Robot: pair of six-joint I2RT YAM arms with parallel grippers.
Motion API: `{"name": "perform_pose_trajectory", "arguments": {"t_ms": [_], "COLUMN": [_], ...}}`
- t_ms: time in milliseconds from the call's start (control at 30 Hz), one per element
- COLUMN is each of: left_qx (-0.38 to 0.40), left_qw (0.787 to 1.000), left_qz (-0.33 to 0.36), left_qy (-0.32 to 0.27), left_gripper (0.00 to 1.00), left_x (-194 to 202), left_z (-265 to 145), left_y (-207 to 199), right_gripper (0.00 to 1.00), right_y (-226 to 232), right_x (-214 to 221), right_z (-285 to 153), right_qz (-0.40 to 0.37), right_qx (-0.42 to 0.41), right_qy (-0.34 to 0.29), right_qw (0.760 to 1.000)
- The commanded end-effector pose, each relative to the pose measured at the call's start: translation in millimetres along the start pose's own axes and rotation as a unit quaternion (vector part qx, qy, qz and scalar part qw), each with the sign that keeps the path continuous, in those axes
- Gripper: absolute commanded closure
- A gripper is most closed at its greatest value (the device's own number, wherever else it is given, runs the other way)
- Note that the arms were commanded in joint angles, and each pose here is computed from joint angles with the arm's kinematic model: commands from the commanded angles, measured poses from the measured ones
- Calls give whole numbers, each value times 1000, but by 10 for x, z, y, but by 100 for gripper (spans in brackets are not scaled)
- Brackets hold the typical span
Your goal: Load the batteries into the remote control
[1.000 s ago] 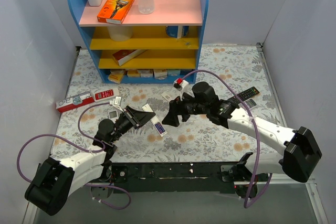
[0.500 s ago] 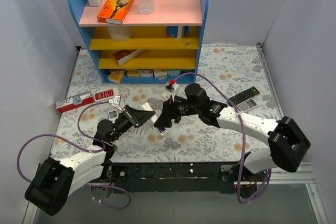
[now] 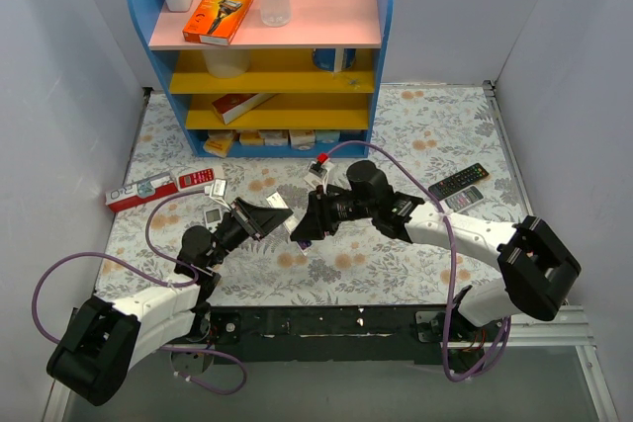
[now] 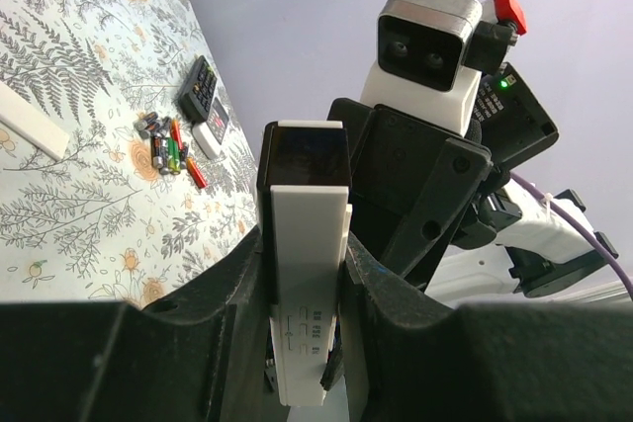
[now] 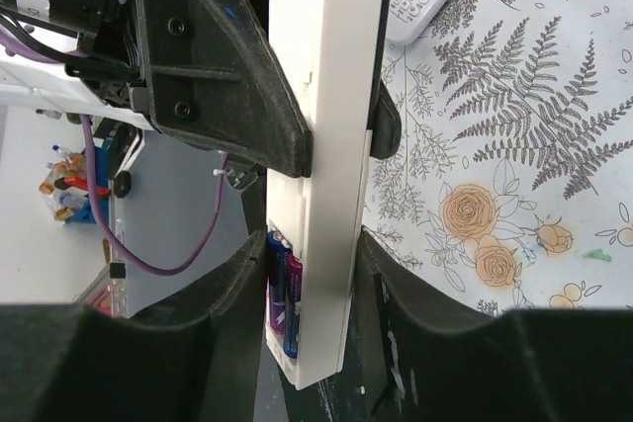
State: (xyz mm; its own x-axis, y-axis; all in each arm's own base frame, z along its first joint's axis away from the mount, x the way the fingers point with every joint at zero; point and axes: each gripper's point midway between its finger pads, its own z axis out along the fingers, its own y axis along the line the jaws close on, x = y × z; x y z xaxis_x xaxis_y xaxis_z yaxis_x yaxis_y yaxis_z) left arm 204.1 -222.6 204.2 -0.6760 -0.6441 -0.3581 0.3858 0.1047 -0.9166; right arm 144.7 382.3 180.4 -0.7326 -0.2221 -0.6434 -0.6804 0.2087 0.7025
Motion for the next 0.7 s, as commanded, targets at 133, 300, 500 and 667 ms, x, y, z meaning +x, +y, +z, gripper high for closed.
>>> {"name": "perform_pose_trajectory", "arguments": {"t_ms": [133,300,500,667], "left_qx": [62,15,-49,-98], "left_qw": [998,1000,999,995], "left_qz": [14,13,10,12], "left_qy": [-10,-14,-18,-23], "left_gripper": [100,100,100,100], "left_x": [-57,-78,-78,-99], "left_z": [-12,33,22,16], "left_y": [-325,-131,146,331], "right_gripper": [52,28,22,22], "right_y": [6,-14,-122,-122], "right_x": [12,-168,-383,-444], "right_z": [-4,-68,-134,-65], "right_qz": [-22,-57,-100,-147], "right_qx": [-8,32,102,150], "right_qy": [0,-17,-44,-41], "right_qw": [1000,998,989,977]}}
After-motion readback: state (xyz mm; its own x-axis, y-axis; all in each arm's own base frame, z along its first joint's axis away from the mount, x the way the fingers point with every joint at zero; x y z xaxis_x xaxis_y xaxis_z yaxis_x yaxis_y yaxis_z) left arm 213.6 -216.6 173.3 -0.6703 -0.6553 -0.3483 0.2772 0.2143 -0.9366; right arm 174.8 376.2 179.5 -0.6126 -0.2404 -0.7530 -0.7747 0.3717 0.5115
